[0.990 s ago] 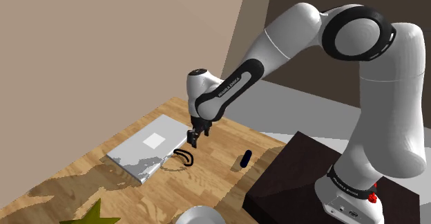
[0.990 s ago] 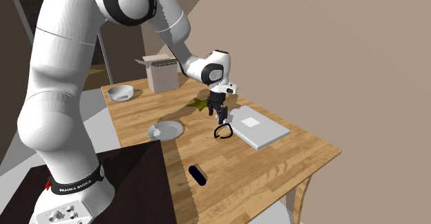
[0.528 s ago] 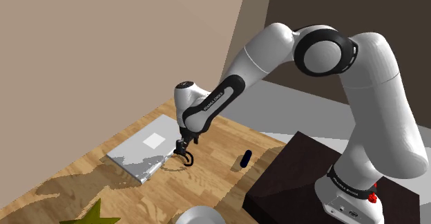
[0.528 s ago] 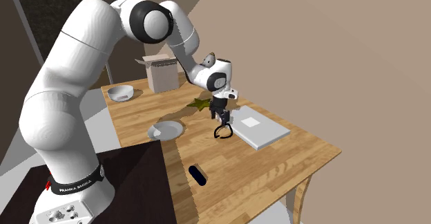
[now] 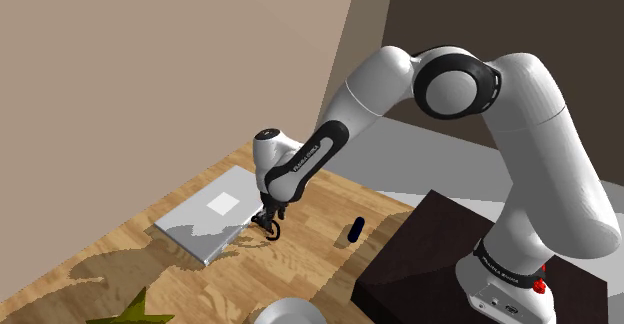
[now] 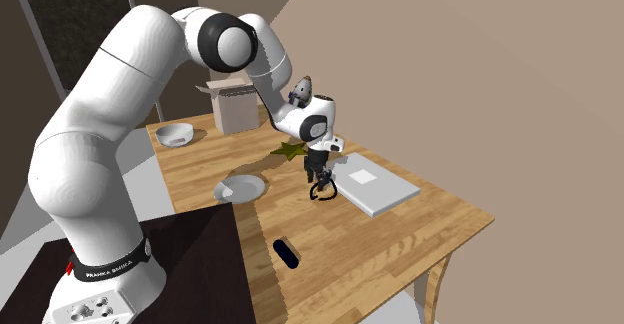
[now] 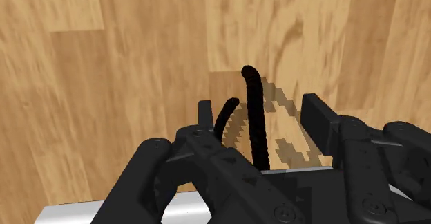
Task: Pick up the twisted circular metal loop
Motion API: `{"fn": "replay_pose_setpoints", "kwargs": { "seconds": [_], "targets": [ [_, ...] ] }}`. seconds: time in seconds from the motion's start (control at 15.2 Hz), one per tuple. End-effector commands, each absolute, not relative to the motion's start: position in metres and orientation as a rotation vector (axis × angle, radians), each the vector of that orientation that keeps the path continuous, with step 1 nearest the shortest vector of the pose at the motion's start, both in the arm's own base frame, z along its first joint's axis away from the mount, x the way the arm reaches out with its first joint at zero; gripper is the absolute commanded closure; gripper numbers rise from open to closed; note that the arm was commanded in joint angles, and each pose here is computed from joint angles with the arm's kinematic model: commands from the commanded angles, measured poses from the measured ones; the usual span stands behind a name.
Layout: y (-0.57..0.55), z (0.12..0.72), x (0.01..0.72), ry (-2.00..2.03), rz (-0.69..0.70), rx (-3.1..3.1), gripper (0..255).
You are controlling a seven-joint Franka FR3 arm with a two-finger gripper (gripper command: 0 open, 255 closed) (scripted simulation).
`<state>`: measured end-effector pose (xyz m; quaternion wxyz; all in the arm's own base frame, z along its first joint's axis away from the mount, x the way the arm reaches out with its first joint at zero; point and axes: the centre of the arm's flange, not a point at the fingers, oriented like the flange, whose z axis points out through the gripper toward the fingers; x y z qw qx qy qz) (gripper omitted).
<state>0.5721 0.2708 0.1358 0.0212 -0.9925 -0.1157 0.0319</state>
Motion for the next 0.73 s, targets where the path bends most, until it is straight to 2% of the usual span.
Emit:
{"fn": "replay_pose_setpoints", "kwargs": {
  "seconds": [0.0, 0.66],
  "targets": [
    [0.271, 0.135, 0.572, -0.359, 0.098, -3.077, 255],
    [0.271, 0.146, 0.573, -0.359, 0.098, -3.077, 255]
  ]
}}
